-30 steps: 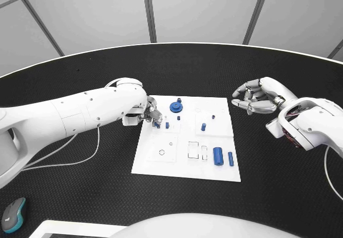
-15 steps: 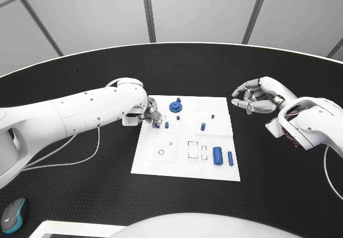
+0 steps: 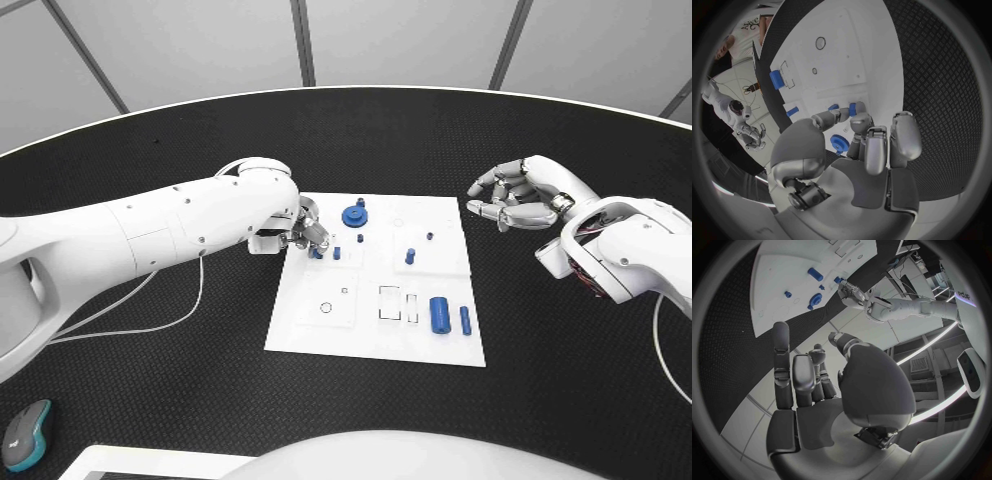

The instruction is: Assemble the parts on the task board

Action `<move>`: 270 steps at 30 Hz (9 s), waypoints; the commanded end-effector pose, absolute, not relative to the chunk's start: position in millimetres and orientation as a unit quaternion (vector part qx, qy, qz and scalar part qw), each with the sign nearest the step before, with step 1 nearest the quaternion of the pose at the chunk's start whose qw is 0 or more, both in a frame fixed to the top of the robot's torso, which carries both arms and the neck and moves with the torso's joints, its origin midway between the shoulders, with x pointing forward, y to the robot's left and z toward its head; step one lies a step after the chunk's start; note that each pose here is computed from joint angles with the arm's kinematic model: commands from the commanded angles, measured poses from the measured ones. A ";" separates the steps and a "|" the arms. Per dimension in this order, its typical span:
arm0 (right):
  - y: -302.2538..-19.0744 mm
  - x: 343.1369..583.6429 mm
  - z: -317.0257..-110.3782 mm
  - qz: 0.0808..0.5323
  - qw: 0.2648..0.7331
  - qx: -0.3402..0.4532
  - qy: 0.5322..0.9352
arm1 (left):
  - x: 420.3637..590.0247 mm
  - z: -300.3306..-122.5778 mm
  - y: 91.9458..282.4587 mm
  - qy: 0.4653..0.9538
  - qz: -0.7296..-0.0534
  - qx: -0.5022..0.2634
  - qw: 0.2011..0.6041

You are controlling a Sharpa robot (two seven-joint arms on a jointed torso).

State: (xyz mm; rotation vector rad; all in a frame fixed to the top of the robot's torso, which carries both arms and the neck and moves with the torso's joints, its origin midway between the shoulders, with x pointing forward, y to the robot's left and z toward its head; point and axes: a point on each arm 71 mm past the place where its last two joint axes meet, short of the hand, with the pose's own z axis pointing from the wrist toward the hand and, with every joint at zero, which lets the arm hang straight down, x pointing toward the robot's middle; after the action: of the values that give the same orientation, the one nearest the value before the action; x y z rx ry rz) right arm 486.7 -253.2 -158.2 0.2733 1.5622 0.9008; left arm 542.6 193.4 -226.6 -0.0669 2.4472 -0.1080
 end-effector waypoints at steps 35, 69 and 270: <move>-253.1 484.8 -157.9 0.392 0.610 0.118 0.678 | 547.6 -228.0 187.6 0.940 -0.022 -0.031 0.338; -252.5 485.1 -158.2 0.392 0.609 0.117 0.679 | 546.3 -229.9 186.3 0.945 -0.021 -0.020 0.325; -250.4 486.0 -161.8 0.394 0.609 0.117 0.679 | 549.0 -233.2 135.4 0.790 -0.212 0.147 0.556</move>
State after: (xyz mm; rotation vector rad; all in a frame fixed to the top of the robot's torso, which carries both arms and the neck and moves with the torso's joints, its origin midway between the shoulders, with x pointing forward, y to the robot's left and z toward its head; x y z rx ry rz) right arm 486.0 -250.5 -161.8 0.2702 1.5672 0.9087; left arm 549.2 135.7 -232.4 0.3487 1.8681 -0.4987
